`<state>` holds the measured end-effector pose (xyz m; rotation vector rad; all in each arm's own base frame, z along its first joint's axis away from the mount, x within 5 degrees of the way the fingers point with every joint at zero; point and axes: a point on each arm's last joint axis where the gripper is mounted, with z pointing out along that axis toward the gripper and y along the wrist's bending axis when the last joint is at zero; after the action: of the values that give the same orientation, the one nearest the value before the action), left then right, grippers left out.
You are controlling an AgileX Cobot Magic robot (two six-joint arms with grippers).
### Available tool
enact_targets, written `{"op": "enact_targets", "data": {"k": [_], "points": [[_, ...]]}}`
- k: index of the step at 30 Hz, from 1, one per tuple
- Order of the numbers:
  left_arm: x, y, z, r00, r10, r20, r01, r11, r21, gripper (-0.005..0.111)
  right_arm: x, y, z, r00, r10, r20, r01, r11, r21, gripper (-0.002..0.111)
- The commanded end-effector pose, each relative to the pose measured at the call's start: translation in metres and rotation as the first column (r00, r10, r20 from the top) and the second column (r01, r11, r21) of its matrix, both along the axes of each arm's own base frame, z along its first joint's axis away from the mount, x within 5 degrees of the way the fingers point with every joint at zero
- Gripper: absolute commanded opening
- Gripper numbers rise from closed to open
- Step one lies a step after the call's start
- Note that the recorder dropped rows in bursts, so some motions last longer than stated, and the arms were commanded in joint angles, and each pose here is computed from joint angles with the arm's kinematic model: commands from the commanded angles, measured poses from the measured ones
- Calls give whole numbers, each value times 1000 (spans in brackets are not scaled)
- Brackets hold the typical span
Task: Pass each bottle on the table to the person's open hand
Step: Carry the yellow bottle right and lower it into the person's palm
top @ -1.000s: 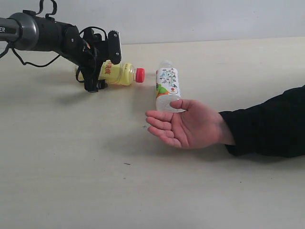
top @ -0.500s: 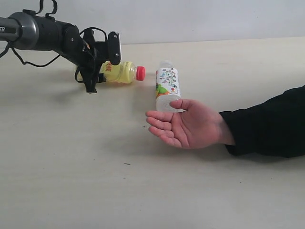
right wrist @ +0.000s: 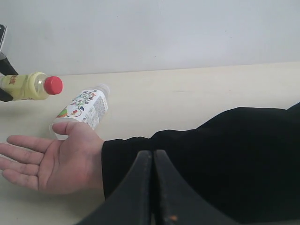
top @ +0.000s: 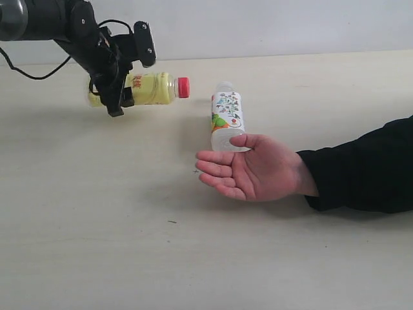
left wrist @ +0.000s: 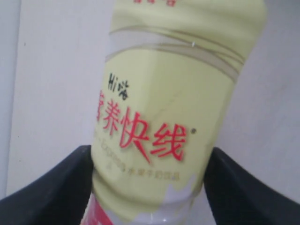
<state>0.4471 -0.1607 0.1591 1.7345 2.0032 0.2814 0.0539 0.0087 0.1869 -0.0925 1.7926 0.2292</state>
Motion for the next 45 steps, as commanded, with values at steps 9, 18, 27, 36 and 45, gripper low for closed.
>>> {"op": "enact_targets", "data": {"k": [9, 18, 27, 36, 45], "points": [[-60, -65, 60, 868, 435, -240, -487, 841, -235, 0, 0, 0, -1, 1000, 7, 9, -7, 1000, -6, 0], [-112, -94, 71, 504, 719, -478, -841, 534, -83, 0, 0, 0, -1, 1000, 7, 9, -7, 1000, -6, 0], [-139, -132, 76, 319, 576, -753, -901, 431, -52, 0, 0, 0, -1, 1000, 7, 9, -7, 1000, -6, 0], [-137, -147, 82, 240, 454, -858, -938, 336, -84, 0, 0, 0, -1, 1000, 7, 9, -7, 1000, -6, 0], [-134, -153, 86, 184, 398, -899, -966, 244, -90, 0, 0, 0, -1, 1000, 7, 9, -7, 1000, -6, 0]]}}
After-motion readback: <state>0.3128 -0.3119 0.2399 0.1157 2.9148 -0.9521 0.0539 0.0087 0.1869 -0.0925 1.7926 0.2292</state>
